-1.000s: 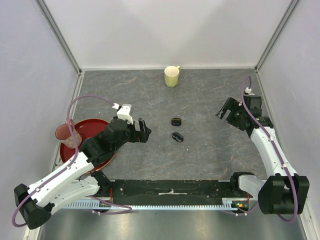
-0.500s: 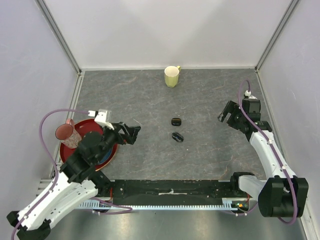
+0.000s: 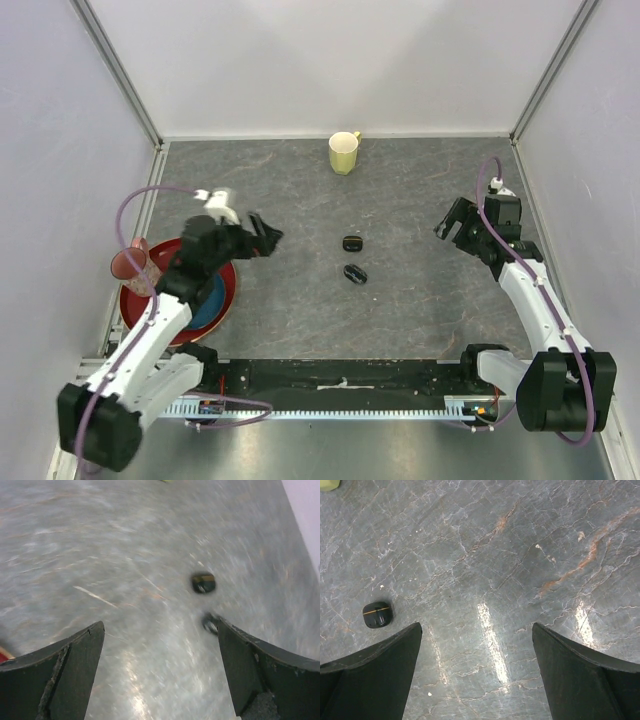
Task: Insert the wireless bluetooth earbuds into the charging case
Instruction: Reset both arms
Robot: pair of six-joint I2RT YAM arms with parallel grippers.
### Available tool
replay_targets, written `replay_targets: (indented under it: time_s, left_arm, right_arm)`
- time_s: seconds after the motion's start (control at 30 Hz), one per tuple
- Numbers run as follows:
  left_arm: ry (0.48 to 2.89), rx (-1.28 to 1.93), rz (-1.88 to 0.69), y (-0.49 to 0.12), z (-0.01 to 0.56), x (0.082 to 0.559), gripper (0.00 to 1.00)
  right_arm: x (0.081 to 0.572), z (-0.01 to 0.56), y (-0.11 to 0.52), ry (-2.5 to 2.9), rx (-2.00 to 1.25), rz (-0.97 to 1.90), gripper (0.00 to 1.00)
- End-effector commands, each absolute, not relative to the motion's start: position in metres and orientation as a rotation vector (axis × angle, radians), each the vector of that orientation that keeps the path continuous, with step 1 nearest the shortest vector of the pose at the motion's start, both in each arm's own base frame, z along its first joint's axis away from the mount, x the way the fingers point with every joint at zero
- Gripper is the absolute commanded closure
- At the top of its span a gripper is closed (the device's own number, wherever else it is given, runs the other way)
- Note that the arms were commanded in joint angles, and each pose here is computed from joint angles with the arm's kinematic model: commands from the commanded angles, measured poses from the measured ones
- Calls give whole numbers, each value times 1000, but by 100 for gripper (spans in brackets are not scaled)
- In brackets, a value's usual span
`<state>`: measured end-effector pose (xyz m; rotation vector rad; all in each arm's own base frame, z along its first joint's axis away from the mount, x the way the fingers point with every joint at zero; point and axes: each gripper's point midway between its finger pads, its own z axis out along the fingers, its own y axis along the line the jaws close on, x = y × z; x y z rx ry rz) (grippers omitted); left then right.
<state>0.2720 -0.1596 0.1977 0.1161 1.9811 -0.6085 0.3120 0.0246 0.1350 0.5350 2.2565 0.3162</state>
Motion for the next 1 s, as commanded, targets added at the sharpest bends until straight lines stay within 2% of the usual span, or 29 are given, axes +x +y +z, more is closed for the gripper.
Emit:
replay_targets:
  time_s: [0.0, 0.1, 0.3, 0.5, 0.67, 0.97]
  left_arm:
    - [1897, -100, -975, -139, 205, 292, 0]
    - [1949, -105, -827, -121, 205, 292, 0]
    - [1902, -142, -531, -84, 228, 294, 0]
    - [1888, -22, -309, -91, 231, 284, 0]
    - [1910, -14, -315, -112, 226, 281, 0]
    - [1813, -80, -317, -102, 247, 275, 0]
  right_arm:
    - [317, 143, 17, 2201, 531, 276, 2]
    - [315, 147, 7, 2165, 551, 216, 2]
    - [311, 145, -16, 2073, 621, 87, 2]
    - [312, 152, -29, 1968, 650, 28, 2]
    - [313, 155, -28, 1908, 605, -12, 2]
    - [313, 149, -27, 1900, 542, -128, 2]
